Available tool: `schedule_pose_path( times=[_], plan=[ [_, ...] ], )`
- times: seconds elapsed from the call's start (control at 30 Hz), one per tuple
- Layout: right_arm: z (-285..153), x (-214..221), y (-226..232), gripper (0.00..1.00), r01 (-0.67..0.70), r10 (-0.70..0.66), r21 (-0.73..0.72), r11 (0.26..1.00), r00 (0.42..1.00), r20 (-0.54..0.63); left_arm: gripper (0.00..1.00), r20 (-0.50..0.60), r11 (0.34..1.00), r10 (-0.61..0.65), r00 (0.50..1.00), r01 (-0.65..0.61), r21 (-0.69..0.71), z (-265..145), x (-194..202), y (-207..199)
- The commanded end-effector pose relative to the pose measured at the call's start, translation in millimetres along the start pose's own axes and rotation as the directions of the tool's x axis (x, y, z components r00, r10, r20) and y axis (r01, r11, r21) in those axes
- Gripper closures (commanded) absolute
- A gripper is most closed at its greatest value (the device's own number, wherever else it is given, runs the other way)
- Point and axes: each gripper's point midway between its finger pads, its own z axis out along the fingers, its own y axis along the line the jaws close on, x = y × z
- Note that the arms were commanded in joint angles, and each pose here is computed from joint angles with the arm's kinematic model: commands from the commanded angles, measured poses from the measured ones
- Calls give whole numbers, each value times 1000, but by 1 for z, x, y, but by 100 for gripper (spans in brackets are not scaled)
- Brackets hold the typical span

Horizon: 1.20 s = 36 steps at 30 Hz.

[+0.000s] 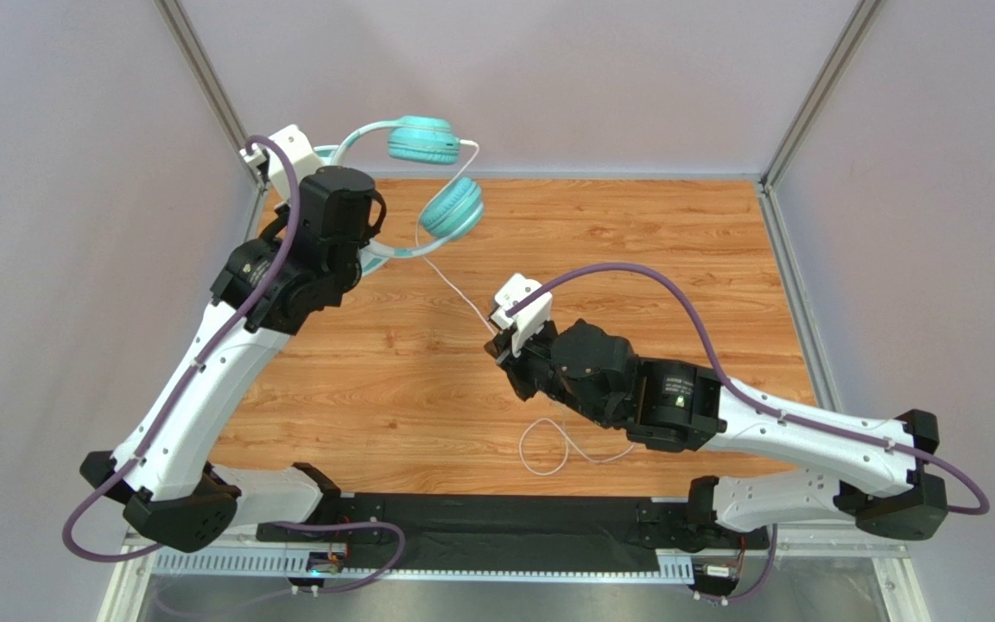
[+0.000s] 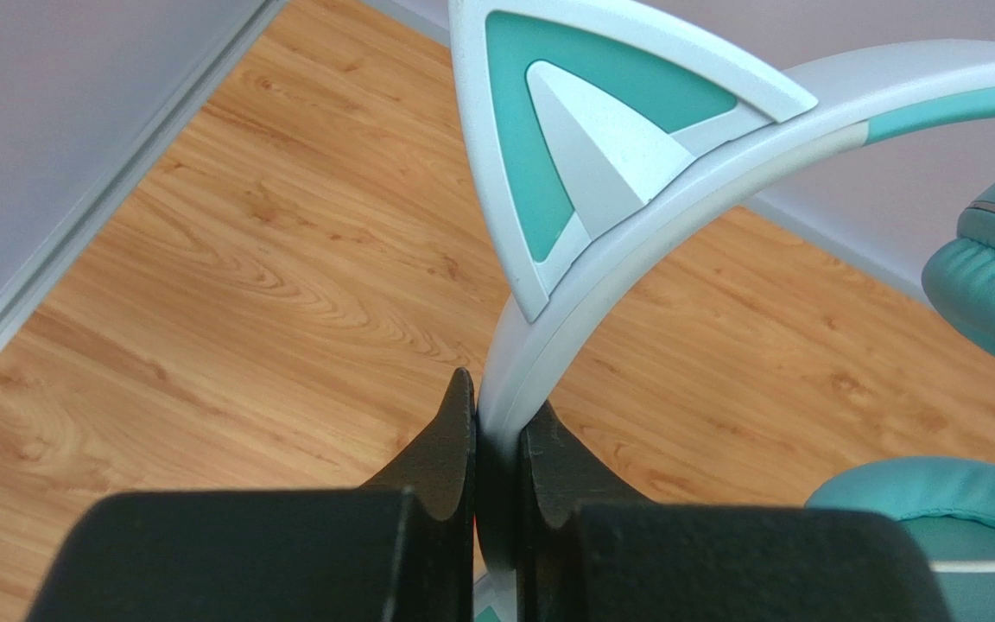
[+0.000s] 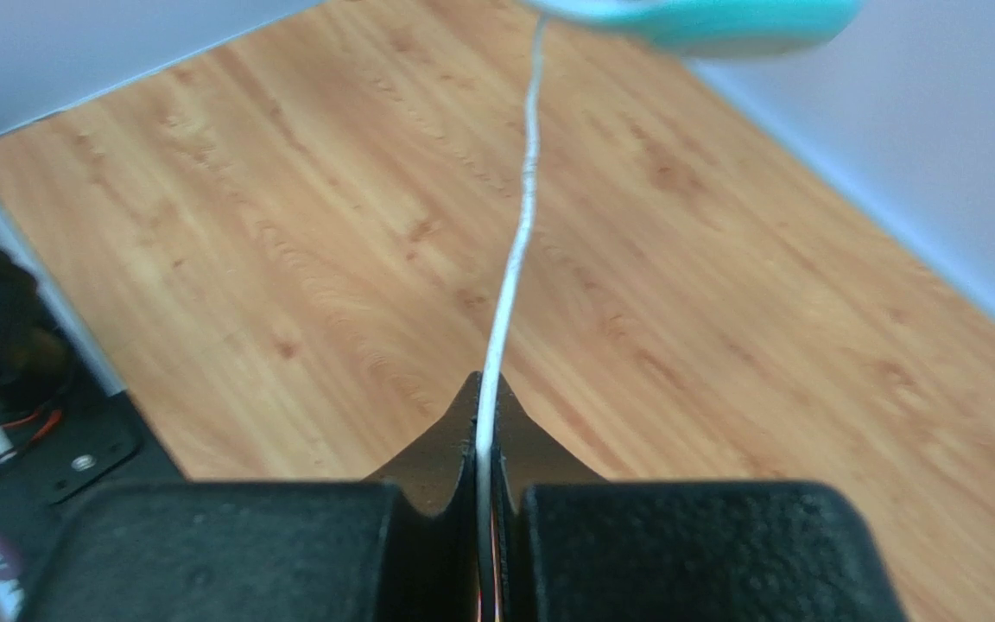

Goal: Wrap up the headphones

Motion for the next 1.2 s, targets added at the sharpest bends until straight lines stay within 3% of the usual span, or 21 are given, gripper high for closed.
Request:
schedule_pose_path(
  times=[0.0, 0.1, 0.17, 0.2, 0.37, 0.6, 0.83, 0.93, 0.97, 1.03, 1.17],
  plan=[
    [-8, -5, -43, 100, 217, -206, 220, 951, 976, -69, 100, -1, 997, 50, 999, -50, 65, 4, -7, -21],
    [-15, -21, -78, 100, 311, -295, 440, 842, 950, -106, 100, -69, 989, 102, 992, -94, 118, 7, 13, -31],
    [-17, -38, -88, 100, 298, -307, 526, 797, 949, -73, 100, -98, 983, 131, 987, -116, 142, 7, 23, -33],
    [-21, -45, -95, 100, 369, -376, 549, 750, 921, -105, 100, -111, 979, 143, 983, -124, 159, 7, 27, -36],
    [-29, -78, -110, 95, 303, -402, 673, 674, 916, -10, 100, -197, 954, 232, 953, -183, 238, 4, 57, -43],
    [-35, -108, -116, 94, 166, -347, 654, 738, 925, 157, 100, -254, 939, 297, 920, -234, 251, 4, 90, -39],
    [-35, -115, -112, 100, 172, -336, 614, 770, 928, 163, 100, -283, 919, 364, 887, -291, 267, 8, 110, -45],
    [-36, -116, -113, 94, 179, -350, 621, 763, 922, 165, 100, -291, 891, 430, 855, -351, 287, 8, 119, -50],
    [-36, -117, -113, 85, 175, -350, 617, 767, 921, 173, 100, -289, 887, 438, 851, -357, 294, 8, 119, -52],
    [-31, -118, -117, 80, 154, -324, 587, 795, 926, 195, 100, -294, 865, 469, 833, -367, 342, 5, 127, -60],
    [-25, -114, -131, 88, 89, -255, 559, 824, 940, 225, 100, -293, 824, 523, 800, -388, 413, -2, 138, -71]
  ],
)
